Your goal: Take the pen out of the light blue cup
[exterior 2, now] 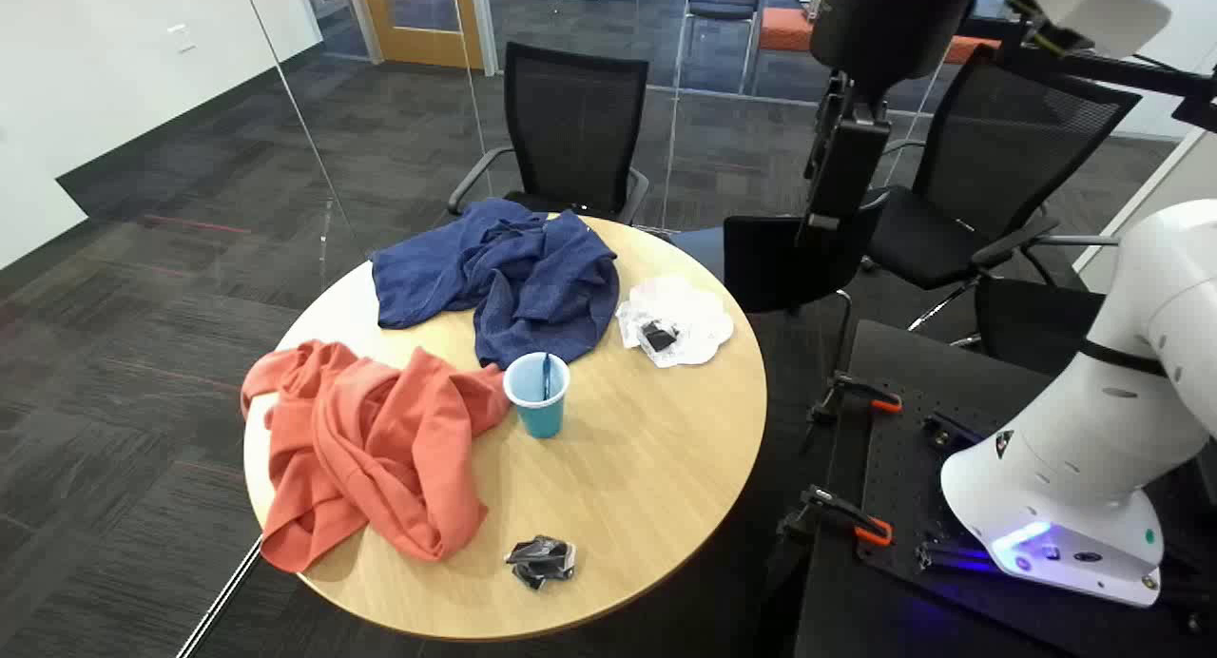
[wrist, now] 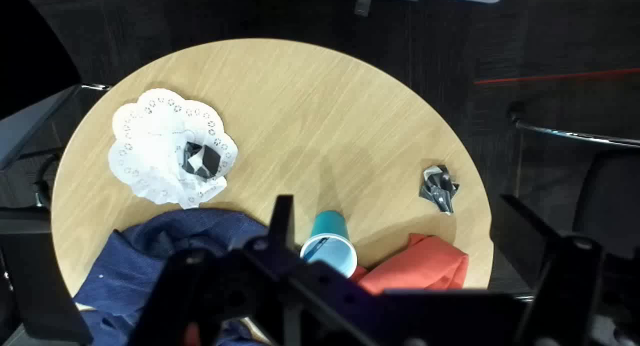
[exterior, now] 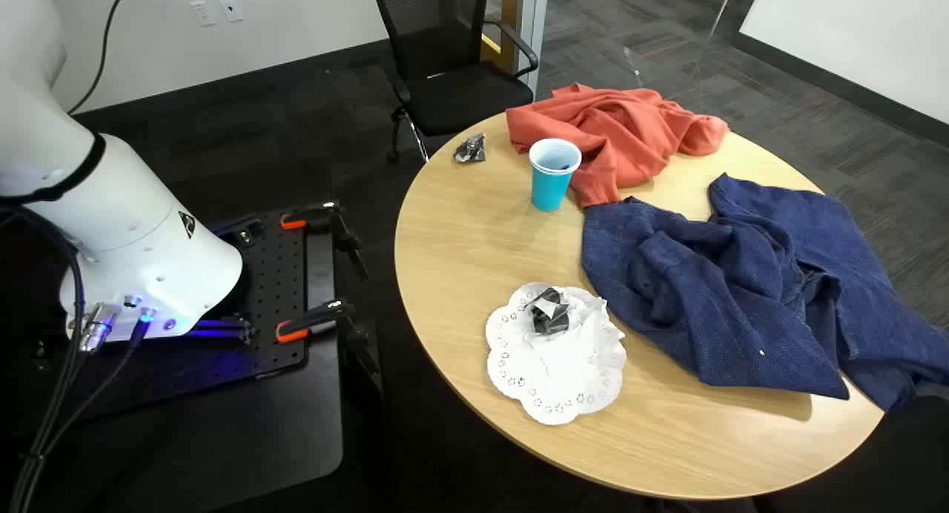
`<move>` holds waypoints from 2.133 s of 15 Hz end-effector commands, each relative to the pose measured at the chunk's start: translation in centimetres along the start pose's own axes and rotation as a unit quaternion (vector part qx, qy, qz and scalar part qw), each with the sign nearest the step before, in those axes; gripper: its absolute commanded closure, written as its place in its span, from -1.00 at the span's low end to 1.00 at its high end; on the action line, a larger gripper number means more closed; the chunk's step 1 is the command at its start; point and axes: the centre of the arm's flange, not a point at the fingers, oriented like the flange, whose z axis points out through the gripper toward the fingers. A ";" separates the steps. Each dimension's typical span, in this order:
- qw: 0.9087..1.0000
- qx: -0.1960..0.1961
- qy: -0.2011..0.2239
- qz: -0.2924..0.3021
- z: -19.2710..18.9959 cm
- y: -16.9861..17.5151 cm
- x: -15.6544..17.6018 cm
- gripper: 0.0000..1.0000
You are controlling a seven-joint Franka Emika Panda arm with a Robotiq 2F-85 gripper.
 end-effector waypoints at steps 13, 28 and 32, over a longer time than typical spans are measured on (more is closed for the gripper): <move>0.998 0.009 0.015 0.058 -0.1 0.0 2.2 -1.00; 0.926 0.066 0.047 0.368 11.0 -2.9 13.6 -1.00; 0.900 0.052 0.039 0.430 14.3 -4.5 15.6 -1.00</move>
